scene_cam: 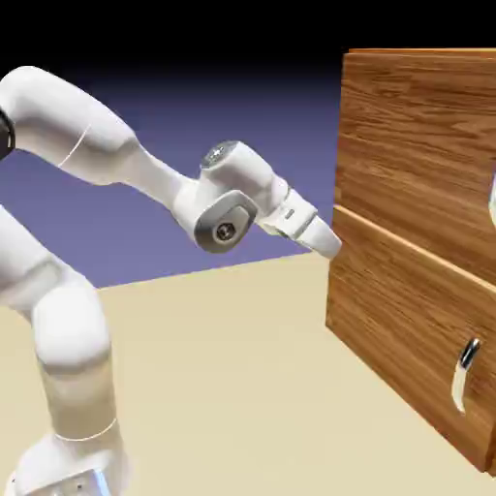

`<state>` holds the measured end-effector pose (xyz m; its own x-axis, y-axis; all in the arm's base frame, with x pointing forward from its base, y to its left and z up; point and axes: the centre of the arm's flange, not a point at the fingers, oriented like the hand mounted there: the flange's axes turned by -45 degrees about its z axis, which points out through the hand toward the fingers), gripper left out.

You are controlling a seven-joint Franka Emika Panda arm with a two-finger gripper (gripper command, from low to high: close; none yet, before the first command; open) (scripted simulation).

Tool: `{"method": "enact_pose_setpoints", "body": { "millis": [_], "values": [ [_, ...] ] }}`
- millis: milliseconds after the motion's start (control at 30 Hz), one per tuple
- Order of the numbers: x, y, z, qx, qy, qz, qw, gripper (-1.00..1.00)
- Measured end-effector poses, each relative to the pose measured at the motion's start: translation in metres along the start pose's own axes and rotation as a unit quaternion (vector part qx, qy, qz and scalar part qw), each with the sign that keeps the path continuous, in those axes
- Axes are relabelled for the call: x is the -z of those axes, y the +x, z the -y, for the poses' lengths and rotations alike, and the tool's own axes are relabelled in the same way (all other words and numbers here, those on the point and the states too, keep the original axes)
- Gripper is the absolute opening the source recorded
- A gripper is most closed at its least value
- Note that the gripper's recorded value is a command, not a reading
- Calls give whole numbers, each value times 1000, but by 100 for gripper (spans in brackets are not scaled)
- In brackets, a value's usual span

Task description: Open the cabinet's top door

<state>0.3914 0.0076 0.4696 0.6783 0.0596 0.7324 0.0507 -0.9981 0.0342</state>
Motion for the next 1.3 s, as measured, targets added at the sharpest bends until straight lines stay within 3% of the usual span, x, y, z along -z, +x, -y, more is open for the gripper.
{"method": "enact_pose_setpoints", "body": {
  "millis": [767, 1300],
  "values": [
    [118, 121, -11, 24, 26, -230, 972, 0],
    [135, 145, -83, 6, 28, -337, 941, 0]
  ]
}}
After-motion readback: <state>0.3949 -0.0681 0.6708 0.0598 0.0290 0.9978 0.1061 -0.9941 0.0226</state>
